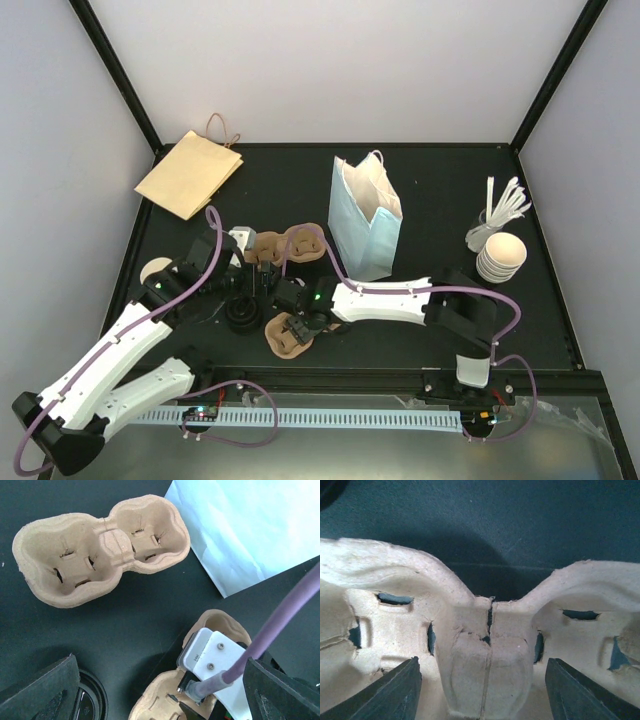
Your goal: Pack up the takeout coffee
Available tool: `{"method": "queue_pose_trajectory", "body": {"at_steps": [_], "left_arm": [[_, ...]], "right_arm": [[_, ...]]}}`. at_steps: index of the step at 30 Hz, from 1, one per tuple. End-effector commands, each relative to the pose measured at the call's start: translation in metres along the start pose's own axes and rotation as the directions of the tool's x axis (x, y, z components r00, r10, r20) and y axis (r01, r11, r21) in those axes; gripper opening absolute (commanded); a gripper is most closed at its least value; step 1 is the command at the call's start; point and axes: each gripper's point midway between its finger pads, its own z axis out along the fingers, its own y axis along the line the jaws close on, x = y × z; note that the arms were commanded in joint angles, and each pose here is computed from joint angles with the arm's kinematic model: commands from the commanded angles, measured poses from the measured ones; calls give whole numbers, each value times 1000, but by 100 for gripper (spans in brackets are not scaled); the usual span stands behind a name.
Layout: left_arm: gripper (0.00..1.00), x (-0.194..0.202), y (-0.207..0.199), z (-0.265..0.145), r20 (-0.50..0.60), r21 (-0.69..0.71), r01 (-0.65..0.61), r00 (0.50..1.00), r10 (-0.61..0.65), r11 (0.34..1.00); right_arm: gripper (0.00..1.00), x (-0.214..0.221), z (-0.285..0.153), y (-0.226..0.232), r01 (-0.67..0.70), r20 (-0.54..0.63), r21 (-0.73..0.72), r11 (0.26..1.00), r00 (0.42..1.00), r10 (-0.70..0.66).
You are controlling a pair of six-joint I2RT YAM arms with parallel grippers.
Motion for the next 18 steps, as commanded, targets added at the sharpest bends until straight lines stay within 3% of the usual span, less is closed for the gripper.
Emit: {"method": "queue_pose_trajectory", "body": {"at_steps": [1, 10, 18], "left_arm": [[92, -13, -3, -10, 39, 1, -11, 999, 11, 1000], [92, -14, -1, -11, 40, -11, -18, 999, 18, 1000], [92, -24, 1, -21, 66, -33, -28, 997, 31, 999]], "right_arm": [[69, -4, 8, 2, -2, -6, 5, 1000, 1000, 2], [55, -7, 13, -1, -1, -3, 35, 999, 1000, 1], [47, -16, -21, -4, -12, 70, 8, 1000, 998, 11]]}}
